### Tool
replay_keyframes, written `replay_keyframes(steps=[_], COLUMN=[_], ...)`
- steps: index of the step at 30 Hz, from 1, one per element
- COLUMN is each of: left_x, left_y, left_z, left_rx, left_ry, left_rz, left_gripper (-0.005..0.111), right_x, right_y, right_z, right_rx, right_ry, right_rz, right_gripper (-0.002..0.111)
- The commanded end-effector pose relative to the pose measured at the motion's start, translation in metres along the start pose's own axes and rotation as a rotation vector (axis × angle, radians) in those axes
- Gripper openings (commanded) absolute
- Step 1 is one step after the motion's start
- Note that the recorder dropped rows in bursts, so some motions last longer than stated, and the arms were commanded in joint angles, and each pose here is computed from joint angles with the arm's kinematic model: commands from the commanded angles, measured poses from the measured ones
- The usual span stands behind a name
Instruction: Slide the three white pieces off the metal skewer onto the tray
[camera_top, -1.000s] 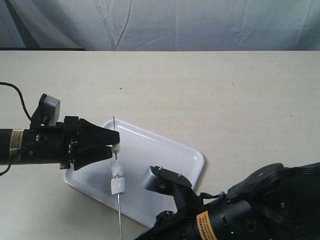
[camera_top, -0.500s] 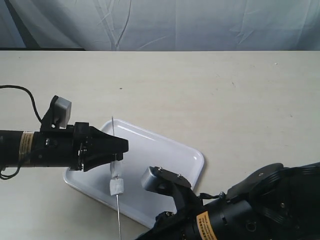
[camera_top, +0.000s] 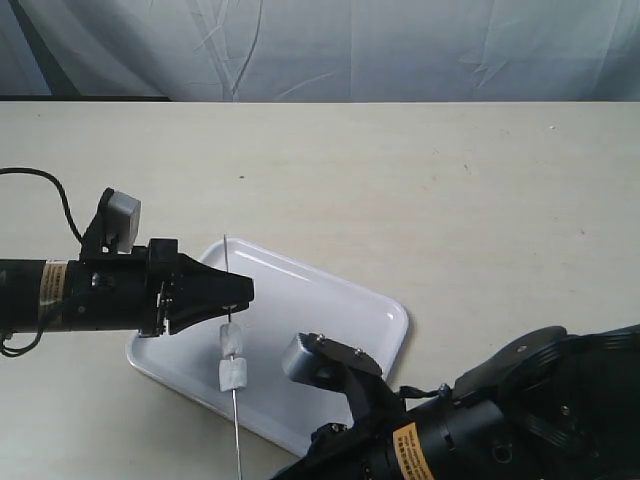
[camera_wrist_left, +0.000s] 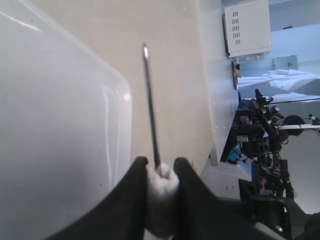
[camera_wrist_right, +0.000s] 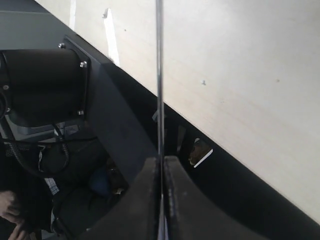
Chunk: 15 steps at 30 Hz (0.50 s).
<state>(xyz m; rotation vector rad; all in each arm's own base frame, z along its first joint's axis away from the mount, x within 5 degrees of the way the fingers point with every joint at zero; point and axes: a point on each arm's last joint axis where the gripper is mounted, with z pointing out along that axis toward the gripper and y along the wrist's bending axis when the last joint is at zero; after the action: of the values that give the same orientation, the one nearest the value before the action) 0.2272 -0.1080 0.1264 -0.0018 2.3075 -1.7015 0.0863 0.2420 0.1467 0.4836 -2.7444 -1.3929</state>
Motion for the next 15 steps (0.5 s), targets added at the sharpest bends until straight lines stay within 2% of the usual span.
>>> replay_keyframes(steps=[1,3,15], left_x=[-0.0022,-0.0022,-0.0077], left_y=[-0.0023,-0.0023,-0.0024], left_z=[0.0011,0.0011,0.0005], left_rx=[0.015,0.015,0.019], left_ry=[-0.013,-0.013,-0.073], left_rz=[0.008,0.008,-0.014], left_gripper=[0.003,0.000,0.000], right_x=[0.0018,0.0018,0.0033], right_y=[0.0007,0.0007,0.0000], right_z=[-0.0015,-0.0015,-0.0015], right_rx=[-0.006,-0.006,0.002], right_ry=[0.006,0.006,0.022], right_rz=[0.013,0.013,-0.009], right_gripper=[-0.001,-0.001,-0.001])
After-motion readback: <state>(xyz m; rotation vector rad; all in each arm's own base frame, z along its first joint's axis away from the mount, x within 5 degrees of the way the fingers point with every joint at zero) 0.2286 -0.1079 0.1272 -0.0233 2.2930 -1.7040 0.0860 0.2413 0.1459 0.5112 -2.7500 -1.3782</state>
